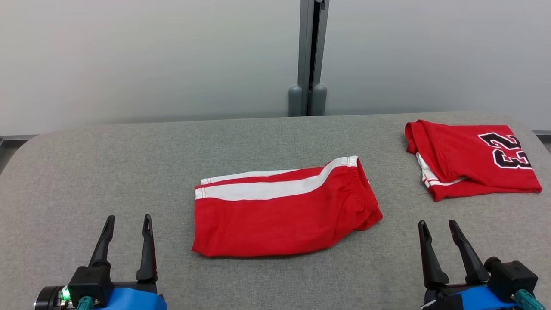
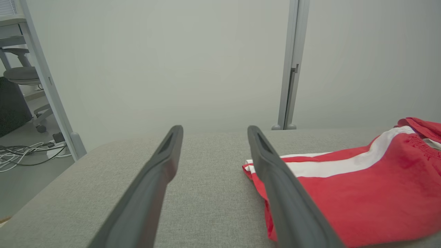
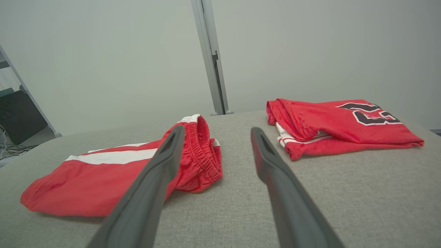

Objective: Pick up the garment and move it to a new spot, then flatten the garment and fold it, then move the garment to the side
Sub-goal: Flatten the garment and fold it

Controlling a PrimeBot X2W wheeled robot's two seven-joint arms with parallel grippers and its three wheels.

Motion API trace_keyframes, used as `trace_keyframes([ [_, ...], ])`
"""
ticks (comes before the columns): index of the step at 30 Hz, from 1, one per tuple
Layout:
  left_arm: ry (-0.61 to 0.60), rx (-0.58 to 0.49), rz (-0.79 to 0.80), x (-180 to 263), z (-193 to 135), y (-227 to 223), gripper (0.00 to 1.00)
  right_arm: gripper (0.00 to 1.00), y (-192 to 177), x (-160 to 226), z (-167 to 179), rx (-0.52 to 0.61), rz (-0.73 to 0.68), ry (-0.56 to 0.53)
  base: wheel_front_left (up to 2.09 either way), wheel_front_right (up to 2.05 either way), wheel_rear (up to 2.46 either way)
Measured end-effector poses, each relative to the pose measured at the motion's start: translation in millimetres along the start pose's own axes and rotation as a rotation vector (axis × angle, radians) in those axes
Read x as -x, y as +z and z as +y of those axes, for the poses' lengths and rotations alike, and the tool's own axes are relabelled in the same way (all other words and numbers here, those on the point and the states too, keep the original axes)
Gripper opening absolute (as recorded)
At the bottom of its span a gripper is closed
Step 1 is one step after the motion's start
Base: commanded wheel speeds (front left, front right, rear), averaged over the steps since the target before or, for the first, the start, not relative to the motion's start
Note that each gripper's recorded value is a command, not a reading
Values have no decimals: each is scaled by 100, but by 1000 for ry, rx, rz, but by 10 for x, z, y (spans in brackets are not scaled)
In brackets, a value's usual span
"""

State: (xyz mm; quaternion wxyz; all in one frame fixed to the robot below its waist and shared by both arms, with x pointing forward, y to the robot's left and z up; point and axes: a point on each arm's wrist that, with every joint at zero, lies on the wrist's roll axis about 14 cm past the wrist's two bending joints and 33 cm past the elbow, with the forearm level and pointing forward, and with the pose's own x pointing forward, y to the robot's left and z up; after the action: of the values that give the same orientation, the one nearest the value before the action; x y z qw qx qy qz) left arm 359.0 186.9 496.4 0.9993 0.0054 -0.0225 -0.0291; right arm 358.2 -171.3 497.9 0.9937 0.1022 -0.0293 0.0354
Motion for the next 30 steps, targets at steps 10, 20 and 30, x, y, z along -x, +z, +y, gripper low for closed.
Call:
trace_keyframes([
  [10,3,0,10,-5,10,-33,100,100,3,-202,122,22,1,45,0,0,0],
  [20,3,11,16,-164,6,-65,100,100,98,-980,520,100,-12,184,0,0,0],
  [30,37,19,50,-258,104,-188,100,100,-708,-1300,349,176,255,167,0,0,0],
])
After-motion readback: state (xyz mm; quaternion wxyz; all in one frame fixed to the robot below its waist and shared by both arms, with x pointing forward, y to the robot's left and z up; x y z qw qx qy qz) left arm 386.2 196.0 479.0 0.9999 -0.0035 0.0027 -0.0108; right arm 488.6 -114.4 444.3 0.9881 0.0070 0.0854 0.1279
